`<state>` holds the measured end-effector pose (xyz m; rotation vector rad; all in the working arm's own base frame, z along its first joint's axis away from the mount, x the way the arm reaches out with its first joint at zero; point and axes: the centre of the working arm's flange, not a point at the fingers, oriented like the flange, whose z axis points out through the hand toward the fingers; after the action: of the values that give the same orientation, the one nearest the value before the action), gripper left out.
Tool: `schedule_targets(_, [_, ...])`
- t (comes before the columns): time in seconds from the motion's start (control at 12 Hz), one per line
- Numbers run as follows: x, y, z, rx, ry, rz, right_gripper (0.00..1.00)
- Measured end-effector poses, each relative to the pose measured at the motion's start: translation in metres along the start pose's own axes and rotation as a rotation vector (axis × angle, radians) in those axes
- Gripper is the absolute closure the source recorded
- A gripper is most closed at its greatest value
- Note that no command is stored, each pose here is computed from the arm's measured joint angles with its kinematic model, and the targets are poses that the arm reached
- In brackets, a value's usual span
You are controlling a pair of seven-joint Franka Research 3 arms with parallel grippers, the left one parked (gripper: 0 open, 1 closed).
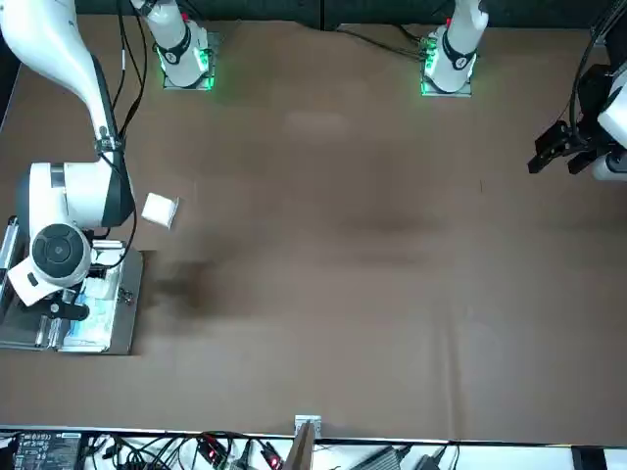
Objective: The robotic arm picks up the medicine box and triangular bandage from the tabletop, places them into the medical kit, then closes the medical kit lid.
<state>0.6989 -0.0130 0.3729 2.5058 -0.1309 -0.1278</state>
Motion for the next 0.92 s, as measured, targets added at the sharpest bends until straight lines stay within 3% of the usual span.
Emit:
schedule_targets(0.25, [-0.01,-0.012,-0.004,0.019,-0.046,-0.071,0.02])
schedule_targets(0.67, [-0.045,-0.067,-0.017,0.205,-0.146,-0.129,0.11])
schedule_targets(0.92, [-0.064,-0.1,-0.008,0.267,-0.198,-0.115,0.15])
